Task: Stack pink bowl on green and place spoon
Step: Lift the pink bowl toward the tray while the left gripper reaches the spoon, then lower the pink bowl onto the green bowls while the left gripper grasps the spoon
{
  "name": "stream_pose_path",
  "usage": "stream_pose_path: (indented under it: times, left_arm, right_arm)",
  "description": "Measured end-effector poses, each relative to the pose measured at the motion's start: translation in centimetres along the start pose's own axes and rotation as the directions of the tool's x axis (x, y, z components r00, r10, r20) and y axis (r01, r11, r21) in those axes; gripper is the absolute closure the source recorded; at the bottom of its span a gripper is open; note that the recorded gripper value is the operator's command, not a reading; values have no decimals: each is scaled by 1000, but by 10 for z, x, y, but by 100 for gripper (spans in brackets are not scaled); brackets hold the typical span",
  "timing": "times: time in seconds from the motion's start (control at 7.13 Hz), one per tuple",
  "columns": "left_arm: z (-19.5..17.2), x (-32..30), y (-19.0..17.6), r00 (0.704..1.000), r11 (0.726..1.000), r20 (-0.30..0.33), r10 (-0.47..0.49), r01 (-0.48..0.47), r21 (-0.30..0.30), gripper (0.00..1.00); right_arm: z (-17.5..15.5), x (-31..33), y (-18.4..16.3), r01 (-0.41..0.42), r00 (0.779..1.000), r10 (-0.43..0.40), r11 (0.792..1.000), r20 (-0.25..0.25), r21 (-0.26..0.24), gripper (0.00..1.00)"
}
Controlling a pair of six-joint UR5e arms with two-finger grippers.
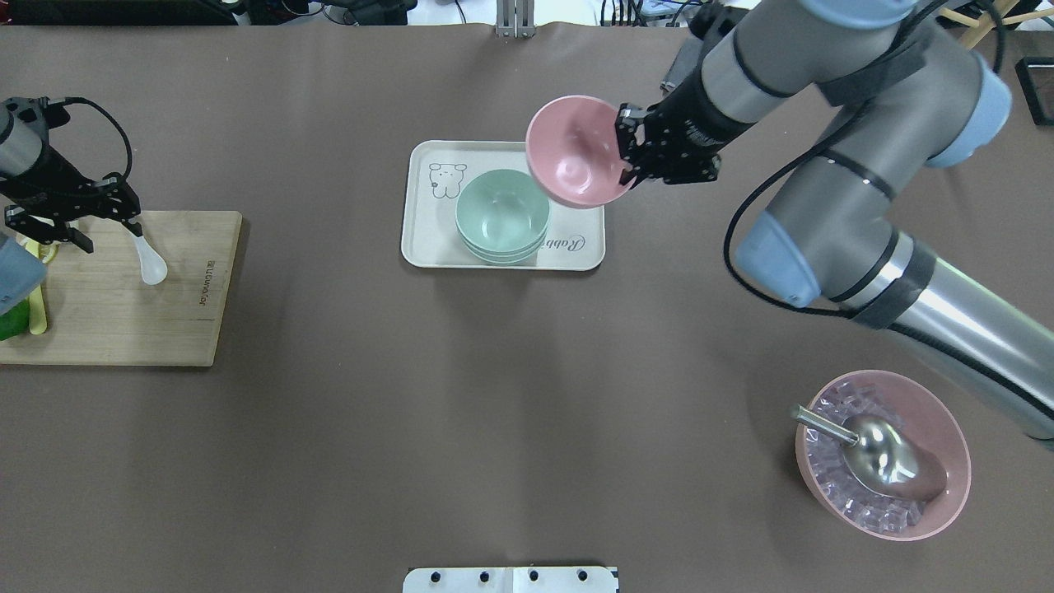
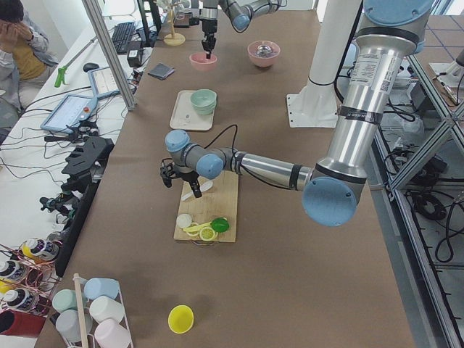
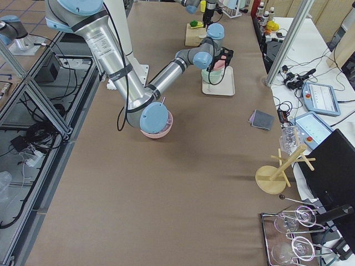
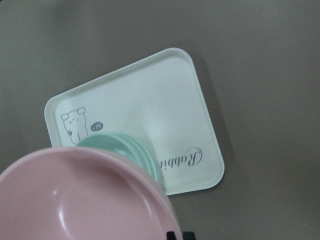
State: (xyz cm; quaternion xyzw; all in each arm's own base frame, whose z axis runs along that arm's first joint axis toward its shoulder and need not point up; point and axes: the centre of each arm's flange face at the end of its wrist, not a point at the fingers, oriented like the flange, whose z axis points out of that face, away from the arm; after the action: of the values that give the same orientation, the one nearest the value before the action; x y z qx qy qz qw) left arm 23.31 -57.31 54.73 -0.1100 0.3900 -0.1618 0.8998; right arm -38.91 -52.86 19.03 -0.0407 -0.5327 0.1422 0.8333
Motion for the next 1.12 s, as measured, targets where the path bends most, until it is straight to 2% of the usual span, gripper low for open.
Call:
stream_pose_path:
  times: [0.14, 0.28, 0.56, 1.12]
  left_arm:
    - [10, 11, 1, 1000, 1000, 1, -2, 2, -7, 36]
    - [19, 17, 1, 1000, 1000, 2, -1, 1, -11, 46]
    - [33, 18, -4, 1000, 1000, -2, -5, 5, -9, 100]
    - [28, 28, -3, 1000, 1000, -13, 11, -11, -6, 100]
  right_arm:
    - [20, -19, 28, 32, 999, -33, 999, -4, -14, 100]
    - [33, -31, 46, 56, 998, -56, 998, -5, -24, 100]
    - [45, -41, 61, 83, 997, -83, 996, -6, -24, 100]
    - [54, -51, 63, 89, 996, -89, 996, -14, 1, 100]
